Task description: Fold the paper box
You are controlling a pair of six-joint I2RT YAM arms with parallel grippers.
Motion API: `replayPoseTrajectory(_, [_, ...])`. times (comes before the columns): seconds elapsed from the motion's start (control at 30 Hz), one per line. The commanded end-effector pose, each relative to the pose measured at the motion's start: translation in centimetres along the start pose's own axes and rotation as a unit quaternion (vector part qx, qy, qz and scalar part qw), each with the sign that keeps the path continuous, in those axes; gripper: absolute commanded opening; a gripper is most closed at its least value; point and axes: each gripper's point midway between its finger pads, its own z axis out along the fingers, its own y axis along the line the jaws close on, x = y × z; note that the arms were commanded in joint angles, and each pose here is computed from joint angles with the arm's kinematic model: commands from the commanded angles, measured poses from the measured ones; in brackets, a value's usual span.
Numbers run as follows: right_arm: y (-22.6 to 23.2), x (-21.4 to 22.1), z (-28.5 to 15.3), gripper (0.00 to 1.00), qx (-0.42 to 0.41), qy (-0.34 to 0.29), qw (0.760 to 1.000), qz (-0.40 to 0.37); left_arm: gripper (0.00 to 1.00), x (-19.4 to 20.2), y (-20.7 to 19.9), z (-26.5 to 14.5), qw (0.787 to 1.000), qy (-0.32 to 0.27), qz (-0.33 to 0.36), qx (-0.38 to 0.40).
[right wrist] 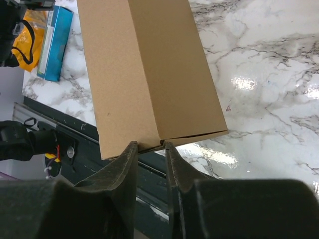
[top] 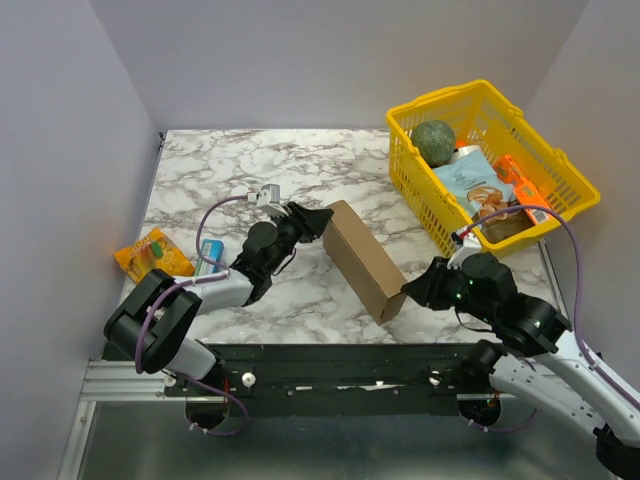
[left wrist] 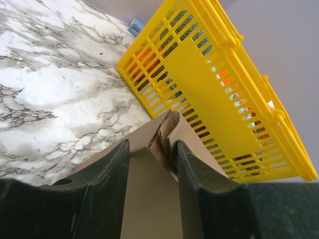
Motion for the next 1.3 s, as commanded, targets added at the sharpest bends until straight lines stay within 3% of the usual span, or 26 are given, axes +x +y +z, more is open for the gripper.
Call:
replayPoseTrajectory(0.0, [-4.2, 7.3, 0.6, 0.25, 0.079, 0.146, 0.986, -0.036, 0.32, 14.8, 16.5, -12.0, 0.912, 0.296, 0.064, -0.275])
replayPoseTrajectory(0.27, [0.2, 6.9, 2.1, 0.24, 0.034, 0.137, 0.989, -0.053, 0.32, 14.3, 15.5, -10.2, 0.923, 0.283, 0.063, -0.253])
replayPoseTrajectory(0.67, [9.5, 5.2, 7.1, 0.26, -0.046, 0.116, 0.982, -0.138, 0.34, 13.3, 18.0, -12.6, 0.921, 0.242, 0.026, -0.303])
replayPoseTrajectory(0.77, [11.2, 4.3, 8.2, 0.26, -0.056, 0.107, 0.981, -0.152, 0.41, 12.6, 18.0, -12.6, 0.924, 0.233, 0.02, -0.303])
replayPoseTrajectory(0.9, [13.1, 3.5, 9.6, 0.28, -0.073, 0.097, 0.978, -0.171, 0.59, 11.0, 17.0, -12.2, 0.933, 0.216, 0.007, -0.289])
replayPoseTrajectory(1.1, [16.1, 1.7, 11.1, 0.36, -0.093, 0.076, 0.975, -0.188, 0.76, 5.7, 15.6, -12.2, 0.944, 0.166, 0.014, -0.285])
replayPoseTrajectory(1.17, [16.7, 1.1, 10.9, 0.42, -0.098, 0.067, 0.975, -0.189, 0.79, 3.9, 15.0, -12.3, 0.948, 0.148, 0.027, -0.28])
replayPoseTrajectory(1.27, [16.9, -0.3, 10.4, 0.62, -0.099, 0.046, 0.975, -0.193, 0.85, 1.3, 14.2, -12.6, 0.949, 0.13, 0.066, -0.279])
